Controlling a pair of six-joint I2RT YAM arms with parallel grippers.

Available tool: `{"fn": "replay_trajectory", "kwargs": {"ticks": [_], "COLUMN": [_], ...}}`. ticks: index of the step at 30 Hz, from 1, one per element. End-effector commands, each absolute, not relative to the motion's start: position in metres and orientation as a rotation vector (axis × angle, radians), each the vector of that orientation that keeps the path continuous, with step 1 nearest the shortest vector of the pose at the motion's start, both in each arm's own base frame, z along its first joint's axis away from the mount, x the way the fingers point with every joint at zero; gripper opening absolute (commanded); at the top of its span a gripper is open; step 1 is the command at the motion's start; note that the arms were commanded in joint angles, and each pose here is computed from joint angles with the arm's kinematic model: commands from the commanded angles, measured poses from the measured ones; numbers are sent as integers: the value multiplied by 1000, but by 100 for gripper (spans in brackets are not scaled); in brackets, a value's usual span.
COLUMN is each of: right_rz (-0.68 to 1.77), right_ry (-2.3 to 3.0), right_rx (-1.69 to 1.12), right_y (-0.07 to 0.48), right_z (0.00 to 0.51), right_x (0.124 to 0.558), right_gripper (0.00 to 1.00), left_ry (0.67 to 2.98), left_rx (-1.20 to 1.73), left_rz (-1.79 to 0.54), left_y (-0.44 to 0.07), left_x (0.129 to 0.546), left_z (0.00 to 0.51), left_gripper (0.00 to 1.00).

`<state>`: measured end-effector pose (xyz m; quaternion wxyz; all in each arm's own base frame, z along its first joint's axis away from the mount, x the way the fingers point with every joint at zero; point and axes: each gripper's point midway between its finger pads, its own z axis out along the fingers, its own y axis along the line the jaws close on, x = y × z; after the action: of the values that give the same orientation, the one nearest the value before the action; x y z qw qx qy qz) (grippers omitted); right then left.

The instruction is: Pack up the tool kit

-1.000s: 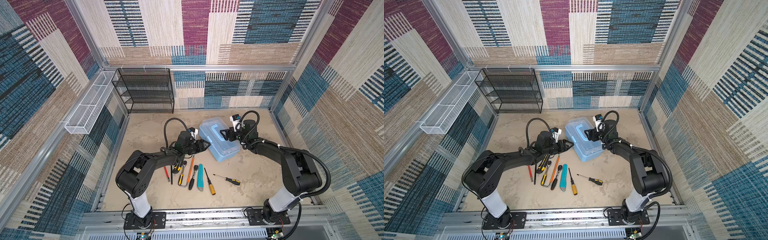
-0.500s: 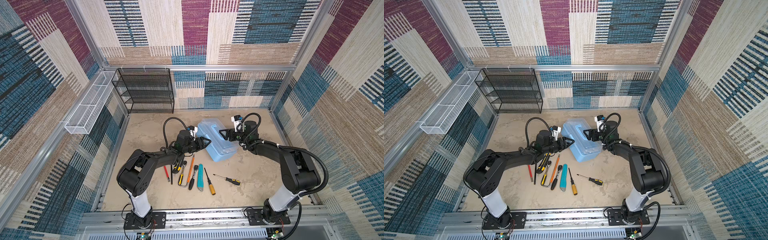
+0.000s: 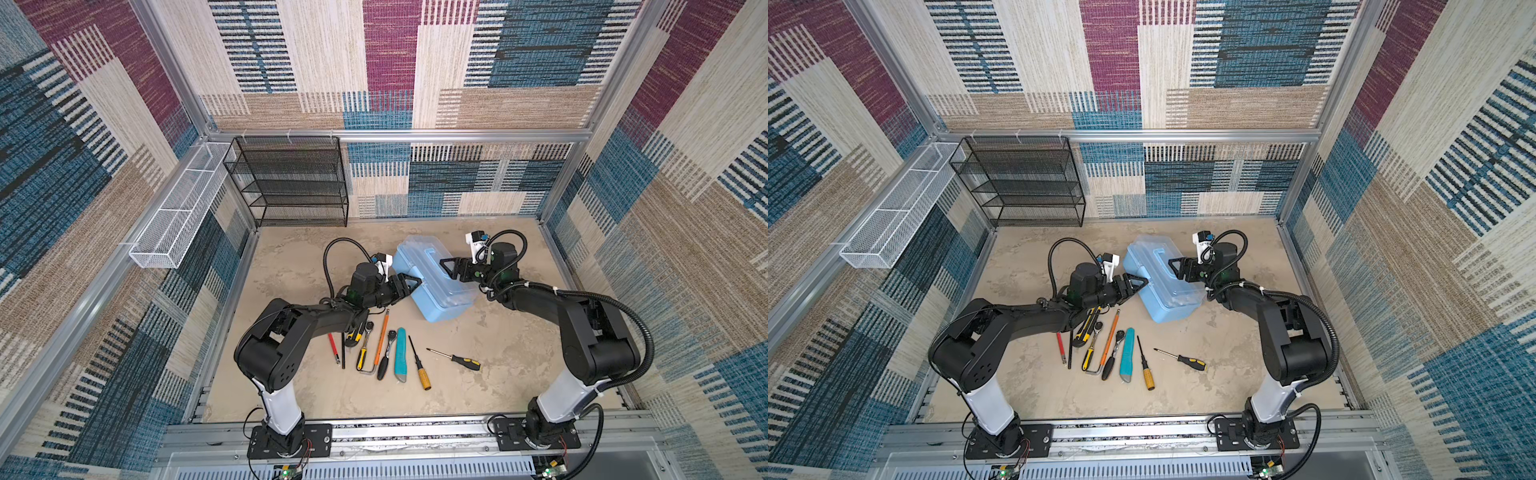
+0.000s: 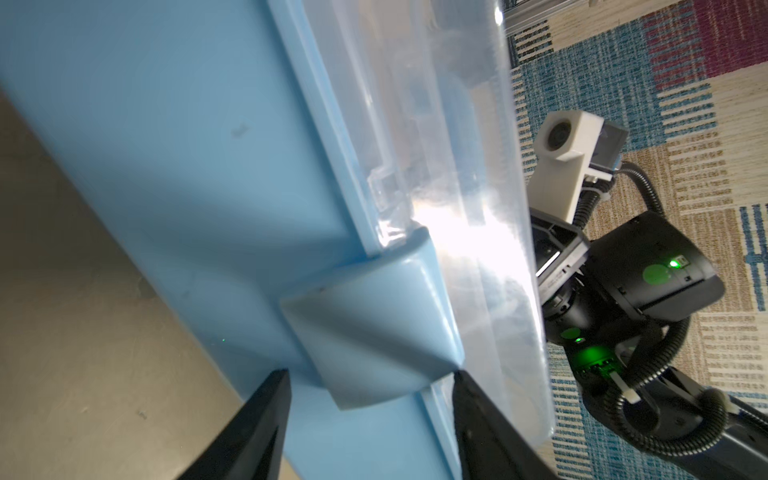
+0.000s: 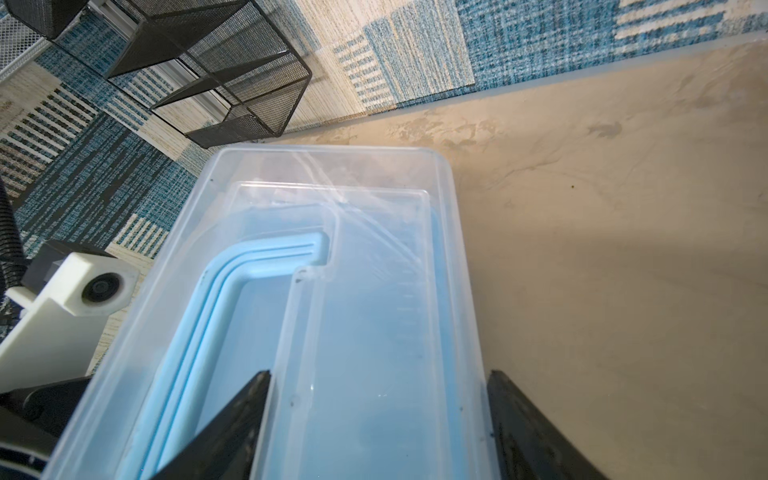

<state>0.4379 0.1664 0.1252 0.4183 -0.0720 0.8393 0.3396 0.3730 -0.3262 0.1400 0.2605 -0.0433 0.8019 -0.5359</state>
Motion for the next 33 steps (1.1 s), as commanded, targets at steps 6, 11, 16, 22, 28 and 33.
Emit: {"fn": "replay_trajectory", "kwargs": {"ticks": [6, 11, 16, 22, 28, 33], "right_rz": [888, 903, 939, 974, 986, 993], "right_ry": [2411, 2408, 2399, 2388, 2397, 2398], "right_rx": [-98, -94, -83, -78, -66, -63], "right_y": [163, 165, 168, 172, 173, 173], "right_z": [60, 62, 64, 67, 62, 62], "right_x": [392, 393, 395, 397, 396, 397], "right_gripper": [72, 72, 72, 72, 72, 72], "left_ry": [2065, 2041, 2021, 2032, 1976, 1927], "left_rx": [-159, -190, -198, -206, -241, -260], "left_rz": [-1569, -1624, -1673, -1680, -1743, -1792], "left_y": [-332, -335, -338, -337, -337, -337], "left_x": [380, 381, 380, 378, 378, 380], "left_z": [156, 155, 159, 155, 161, 168], "left_gripper": [67, 67, 69, 70, 75, 75]}}
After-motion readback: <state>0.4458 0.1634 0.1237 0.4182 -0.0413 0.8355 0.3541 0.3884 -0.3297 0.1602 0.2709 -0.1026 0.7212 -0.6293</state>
